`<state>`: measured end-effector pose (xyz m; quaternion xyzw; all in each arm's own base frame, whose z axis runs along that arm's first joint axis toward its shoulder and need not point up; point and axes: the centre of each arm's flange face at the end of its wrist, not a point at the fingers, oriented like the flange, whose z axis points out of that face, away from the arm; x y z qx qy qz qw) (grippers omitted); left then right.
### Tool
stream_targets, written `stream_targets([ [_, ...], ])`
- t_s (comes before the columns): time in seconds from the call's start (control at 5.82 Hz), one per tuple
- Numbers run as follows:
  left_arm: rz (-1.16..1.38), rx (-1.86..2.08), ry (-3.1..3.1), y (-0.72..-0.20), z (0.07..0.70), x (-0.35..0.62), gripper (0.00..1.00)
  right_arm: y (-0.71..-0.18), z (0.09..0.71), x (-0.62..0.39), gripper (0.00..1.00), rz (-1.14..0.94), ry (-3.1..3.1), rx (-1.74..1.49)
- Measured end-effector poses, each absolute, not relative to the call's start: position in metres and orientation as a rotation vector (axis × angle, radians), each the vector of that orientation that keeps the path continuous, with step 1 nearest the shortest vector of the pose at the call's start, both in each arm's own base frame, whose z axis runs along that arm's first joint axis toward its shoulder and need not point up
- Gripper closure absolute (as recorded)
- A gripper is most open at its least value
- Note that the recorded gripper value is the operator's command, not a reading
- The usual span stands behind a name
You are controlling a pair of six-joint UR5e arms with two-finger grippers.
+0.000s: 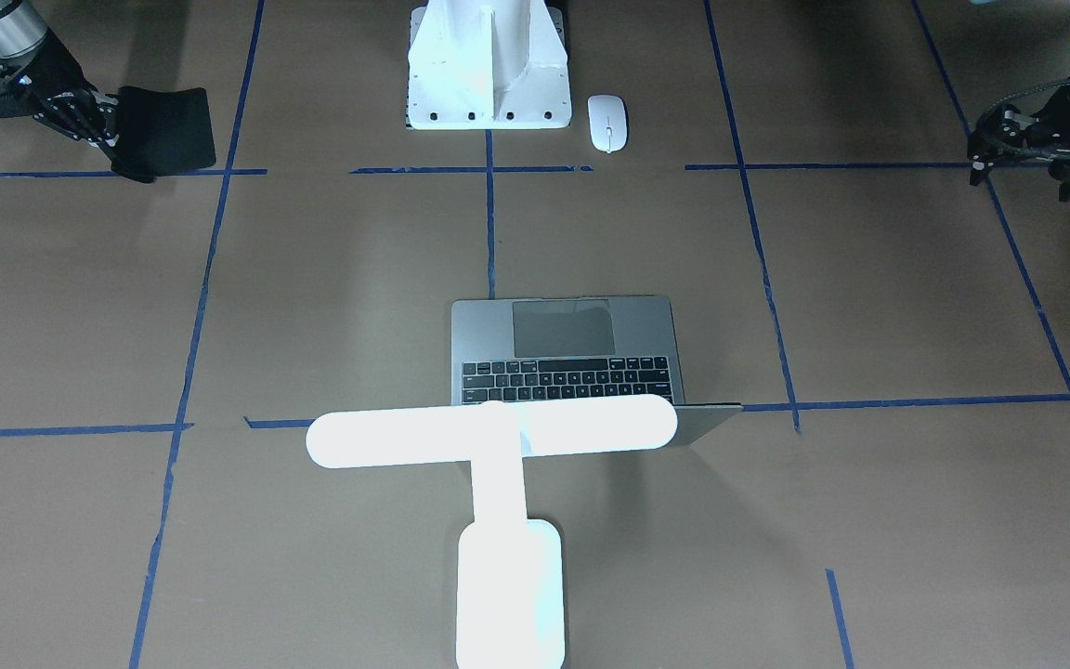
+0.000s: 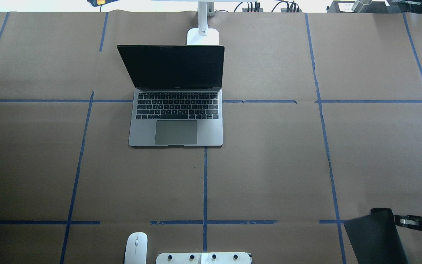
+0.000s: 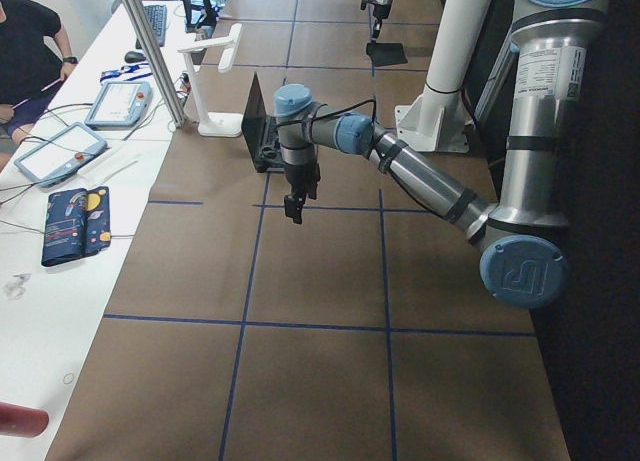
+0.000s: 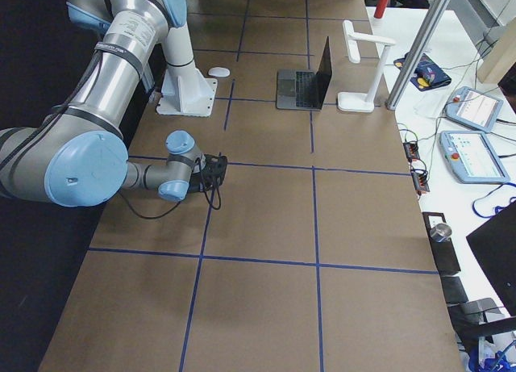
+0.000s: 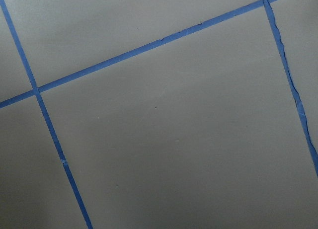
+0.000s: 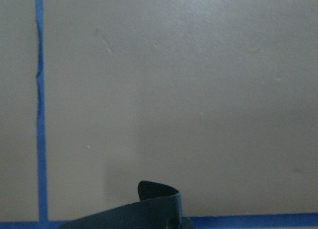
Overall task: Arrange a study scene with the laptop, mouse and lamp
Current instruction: 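Carry the mouse pad with the right gripper beside the laptop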
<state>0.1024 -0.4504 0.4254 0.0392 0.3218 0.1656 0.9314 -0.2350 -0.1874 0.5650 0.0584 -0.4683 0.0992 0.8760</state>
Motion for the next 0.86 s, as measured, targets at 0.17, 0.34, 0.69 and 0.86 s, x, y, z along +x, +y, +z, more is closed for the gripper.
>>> stream_targets([
  [0.17, 0.338, 0.081, 0.659, -0.45, 0.424, 0.102, 0.0, -0.211, 0.552, -0.237, 1.0, 0.238, -1.025, 0.128],
  [0.34, 0.337, 0.082, 0.66, -0.449, 0.423, 0.102, 0.0, -0.234, 0.547, -0.235, 1.0, 0.246, -1.055, 0.139],
  [0.69, 0.335, 0.085, 0.662, -0.449, 0.421, 0.101, 0.0, -0.286, 0.548, -0.257, 1.0, 0.286, -1.107, 0.169],
  [0.86, 0.335, 0.087, 0.662, -0.449, 0.42, 0.101, 0.0, -0.315, 0.542, -0.266, 1.0, 0.314, -1.118, 0.167],
])
